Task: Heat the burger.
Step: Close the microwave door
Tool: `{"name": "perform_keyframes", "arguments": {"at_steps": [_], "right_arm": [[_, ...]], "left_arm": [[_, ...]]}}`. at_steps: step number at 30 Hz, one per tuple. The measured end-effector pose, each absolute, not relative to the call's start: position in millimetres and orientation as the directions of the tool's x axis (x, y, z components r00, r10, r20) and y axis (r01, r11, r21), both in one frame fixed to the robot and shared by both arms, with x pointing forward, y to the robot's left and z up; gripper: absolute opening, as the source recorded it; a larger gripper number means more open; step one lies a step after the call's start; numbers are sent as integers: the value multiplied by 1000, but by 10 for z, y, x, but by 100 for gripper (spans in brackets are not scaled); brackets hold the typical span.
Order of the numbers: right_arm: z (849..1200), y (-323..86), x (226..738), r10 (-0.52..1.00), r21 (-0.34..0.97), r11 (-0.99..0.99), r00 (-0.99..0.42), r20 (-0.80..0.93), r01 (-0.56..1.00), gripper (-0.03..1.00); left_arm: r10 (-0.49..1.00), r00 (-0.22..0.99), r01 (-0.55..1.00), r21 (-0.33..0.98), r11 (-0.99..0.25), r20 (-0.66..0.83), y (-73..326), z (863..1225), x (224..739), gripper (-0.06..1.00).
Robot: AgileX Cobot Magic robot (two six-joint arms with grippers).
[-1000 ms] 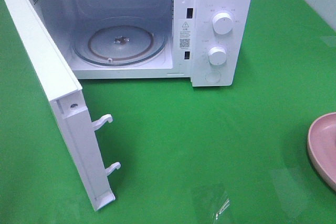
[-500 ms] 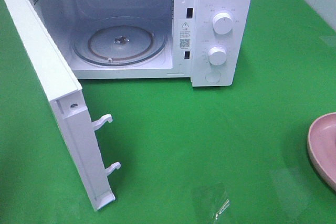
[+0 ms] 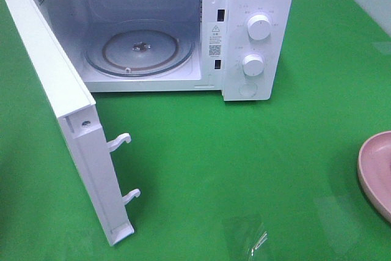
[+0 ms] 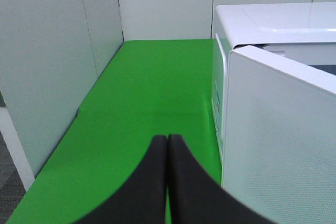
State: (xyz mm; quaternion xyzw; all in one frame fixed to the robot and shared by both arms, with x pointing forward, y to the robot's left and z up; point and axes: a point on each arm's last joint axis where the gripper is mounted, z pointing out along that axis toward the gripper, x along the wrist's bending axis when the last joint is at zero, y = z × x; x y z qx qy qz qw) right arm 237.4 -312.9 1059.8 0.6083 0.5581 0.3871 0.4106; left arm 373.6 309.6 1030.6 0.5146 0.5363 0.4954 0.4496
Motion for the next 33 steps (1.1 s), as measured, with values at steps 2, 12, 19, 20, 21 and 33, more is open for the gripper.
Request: {"name": "perform_keyframes", "arguments": {"at_steps": [2,12,19,20,21,33], "right_arm": [[10598,-3129,2374,997,932,-40,77,13,361,76],[10598,-3129,2374,997,932,-40,77,13,361,76],[10598,-3129,2374,997,932,-40,77,13,361,76],[10598,-3129,2374,997,932,-40,77,13,361,76],[10598,-3129,2374,997,932,-40,77,13,361,76],[10598,-3129,2374,997,932,-40,77,13,361,76]], "left_arm": [[997,-72,87,996,-30,37,3104,10269,3784,0],[998,-19,86,995,-56,58,3071,10085,4095,0],[998,48,150,987,-54,47,3021,9883,4290,0],[998,48,150,987,-54,47,3021,9883,4290,0],[997,70,169,984,-52,41,3003,9845,4347,0],[958,288,225,971,-80,12,2630,9662,4602,0]]}}
